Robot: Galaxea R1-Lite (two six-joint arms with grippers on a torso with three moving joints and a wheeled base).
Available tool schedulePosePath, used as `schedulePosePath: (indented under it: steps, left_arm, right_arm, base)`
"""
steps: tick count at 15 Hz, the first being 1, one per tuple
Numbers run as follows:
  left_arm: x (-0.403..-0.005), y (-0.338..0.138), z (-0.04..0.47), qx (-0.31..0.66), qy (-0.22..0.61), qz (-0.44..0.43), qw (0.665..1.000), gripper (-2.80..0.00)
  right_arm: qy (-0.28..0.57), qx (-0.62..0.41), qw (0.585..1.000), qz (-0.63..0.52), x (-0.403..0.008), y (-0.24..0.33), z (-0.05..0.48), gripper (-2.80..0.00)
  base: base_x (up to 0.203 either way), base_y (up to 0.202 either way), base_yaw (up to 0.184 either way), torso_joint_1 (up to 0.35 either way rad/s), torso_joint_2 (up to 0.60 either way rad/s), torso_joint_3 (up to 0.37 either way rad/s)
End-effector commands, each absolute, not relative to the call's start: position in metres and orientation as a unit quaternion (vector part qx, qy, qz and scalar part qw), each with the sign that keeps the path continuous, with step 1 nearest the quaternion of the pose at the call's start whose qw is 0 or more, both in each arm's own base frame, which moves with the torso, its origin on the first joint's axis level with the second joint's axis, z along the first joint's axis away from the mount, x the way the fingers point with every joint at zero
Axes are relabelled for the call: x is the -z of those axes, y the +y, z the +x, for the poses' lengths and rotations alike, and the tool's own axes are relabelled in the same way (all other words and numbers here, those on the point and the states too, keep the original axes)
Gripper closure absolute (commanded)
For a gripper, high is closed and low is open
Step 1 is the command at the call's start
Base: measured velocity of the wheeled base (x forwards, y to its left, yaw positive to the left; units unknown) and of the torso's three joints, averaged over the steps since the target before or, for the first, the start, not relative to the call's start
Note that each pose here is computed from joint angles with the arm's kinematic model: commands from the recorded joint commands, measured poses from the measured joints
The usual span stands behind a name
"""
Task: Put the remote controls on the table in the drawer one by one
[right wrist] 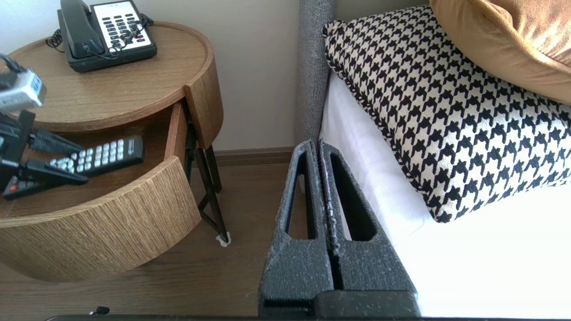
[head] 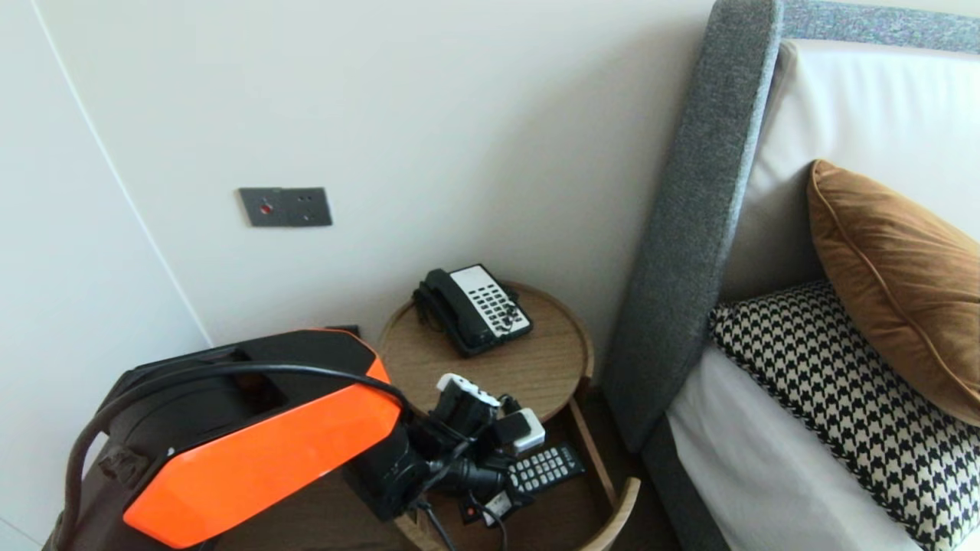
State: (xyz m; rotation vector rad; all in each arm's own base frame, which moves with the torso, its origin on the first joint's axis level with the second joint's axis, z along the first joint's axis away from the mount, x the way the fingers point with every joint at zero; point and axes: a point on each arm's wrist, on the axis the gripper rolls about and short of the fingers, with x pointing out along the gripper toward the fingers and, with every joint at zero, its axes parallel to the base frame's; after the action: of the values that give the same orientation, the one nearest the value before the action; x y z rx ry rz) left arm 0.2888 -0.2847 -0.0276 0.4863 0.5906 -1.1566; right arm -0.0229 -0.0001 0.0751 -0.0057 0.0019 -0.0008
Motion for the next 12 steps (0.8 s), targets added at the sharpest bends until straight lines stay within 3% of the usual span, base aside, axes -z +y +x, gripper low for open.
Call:
schedulePosePath:
  steps: [1, 12]
  left_arm:
    - [0.040, -0.284, 0.287, 0.535, 0.283, 0.226, 0.763, 0.00]
    - [0.070, -0.284, 0.282, 0.532, 0.304, 0.221, 0.759, 0.00]
  right_arm:
    - [0.001, 0.000, 1.000, -0.003, -0.075, 0.000, -0.023, 0.00]
    - [0.001, 0.000, 1.000, -0.003, -0.075, 0.000, -0.023, 0.00]
  base:
    - [0.000, 0.000, 0.000, 0.000, 0.00, 0.000]
    - [0.000, 0.000, 0.000, 0.000, 0.00, 0.000]
